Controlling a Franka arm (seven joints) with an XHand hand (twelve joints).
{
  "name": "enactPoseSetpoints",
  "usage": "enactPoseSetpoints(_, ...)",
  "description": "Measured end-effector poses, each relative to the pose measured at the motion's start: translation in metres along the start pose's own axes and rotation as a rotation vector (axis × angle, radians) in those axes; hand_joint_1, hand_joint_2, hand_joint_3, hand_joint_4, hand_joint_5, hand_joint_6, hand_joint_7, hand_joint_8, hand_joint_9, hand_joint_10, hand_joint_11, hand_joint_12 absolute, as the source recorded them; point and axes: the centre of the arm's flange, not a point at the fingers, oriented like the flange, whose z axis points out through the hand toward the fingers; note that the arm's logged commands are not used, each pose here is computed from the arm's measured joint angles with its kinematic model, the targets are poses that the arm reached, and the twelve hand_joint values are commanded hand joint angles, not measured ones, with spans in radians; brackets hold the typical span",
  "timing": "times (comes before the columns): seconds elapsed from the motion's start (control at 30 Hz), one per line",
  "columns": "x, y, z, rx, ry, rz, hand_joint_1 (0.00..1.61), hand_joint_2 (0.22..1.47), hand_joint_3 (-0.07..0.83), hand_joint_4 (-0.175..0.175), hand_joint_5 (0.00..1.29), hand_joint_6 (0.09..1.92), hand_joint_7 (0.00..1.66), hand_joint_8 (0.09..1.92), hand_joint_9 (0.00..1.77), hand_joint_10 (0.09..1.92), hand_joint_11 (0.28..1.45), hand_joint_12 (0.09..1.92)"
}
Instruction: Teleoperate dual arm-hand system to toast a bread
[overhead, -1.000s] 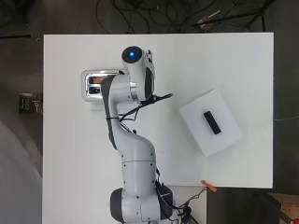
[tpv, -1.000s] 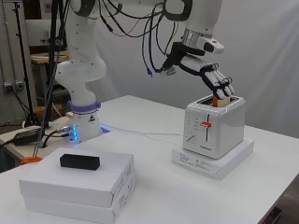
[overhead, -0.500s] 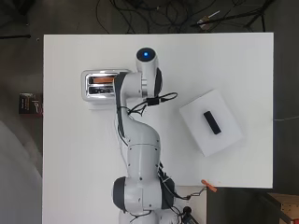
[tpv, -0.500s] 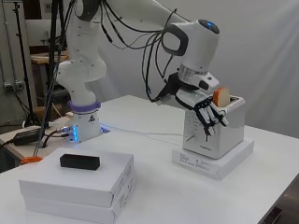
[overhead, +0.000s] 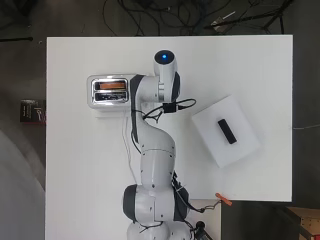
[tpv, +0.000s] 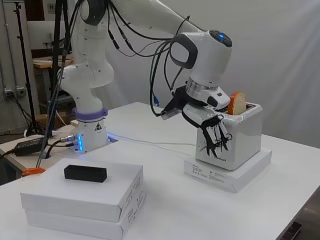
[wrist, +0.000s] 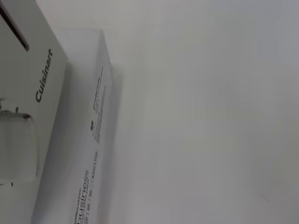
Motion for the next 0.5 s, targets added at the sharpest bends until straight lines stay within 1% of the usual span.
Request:
enactPoseSetpoints(0.1, 0.005, -0.002, 0.001, -0.002, 0.006, -0.009, 0.12, 1.04, 0.002, 0.055, 0.66, 0.09, 0.92, 0.09, 1.03, 0.09, 0.61, 0.09)
enactPoseSetpoints(0.13, 0.009, -0.004, 0.002, -0.002, 0.008, -0.015, 0.10, 1.05, 0.002, 0.056, 0.68, 0.09, 0.98, 0.09, 1.11, 0.09, 0.64, 0.09)
enactPoseSetpoints(0.2, 0.016, -0.008, 0.004, -0.003, 0.007, -0.027, 0.06, 1.07, 0.001, 0.062, 0.73, 0.09, 1.14, 0.09, 1.32, 0.09, 0.70, 0.09)
enactPoseSetpoints(0.23, 0.019, -0.011, 0.005, -0.002, 0.002, -0.030, 0.04, 1.09, 0.003, 0.069, 0.75, 0.09, 1.19, 0.09, 1.38, 0.10, 0.72, 0.09)
enactPoseSetpoints(0.27, 0.021, -0.013, 0.006, 0.001, -0.006, -0.029, 0.04, 1.10, 0.004, 0.076, 0.77, 0.09, 1.24, 0.09, 1.42, 0.16, 0.76, 0.09)
enactPoseSetpoints(0.3, 0.022, -0.012, 0.007, 0.005, -0.015, -0.025, 0.04, 1.11, 0.002, 0.080, 0.79, 0.09, 1.29, 0.09, 1.41, 0.34, 0.80, 0.09)
enactPoseSetpoints(0.33, 0.024, -0.011, 0.008, 0.008, -0.023, -0.020, 0.04, 1.11, 0.002, 0.082, 0.80, 0.09, 1.34, 0.09, 1.36, 0.55, 0.83, 0.09)
enactPoseSetpoints(0.37, 0.027, -0.010, 0.009, 0.010, -0.034, -0.013, 0.04, 1.12, 0.001, 0.082, 0.79, 0.09, 1.36, 0.09, 1.31, 0.72, 0.85, 0.09)
enactPoseSetpoints(0.4, 0.028, -0.008, 0.010, 0.012, -0.042, -0.007, 0.04, 1.12, 0.001, 0.081, 0.78, 0.09, 1.37, 0.09, 1.28, 0.82, 0.86, 0.09)
enactPoseSetpoints(0.43, 0.027, -0.006, 0.010, 0.012, -0.048, -0.002, 0.04, 1.12, 0.000, 0.078, 0.77, 0.09, 1.36, 0.09, 1.25, 0.82, 0.86, 0.09)
enactPoseSetpoints(0.5, 0.023, -0.003, 0.010, 0.013, -0.050, -0.001, 0.05, 1.12, 0.000, 0.070, 0.72, 0.09, 1.32, 0.09, 1.22, 0.72, 0.86, 0.09)
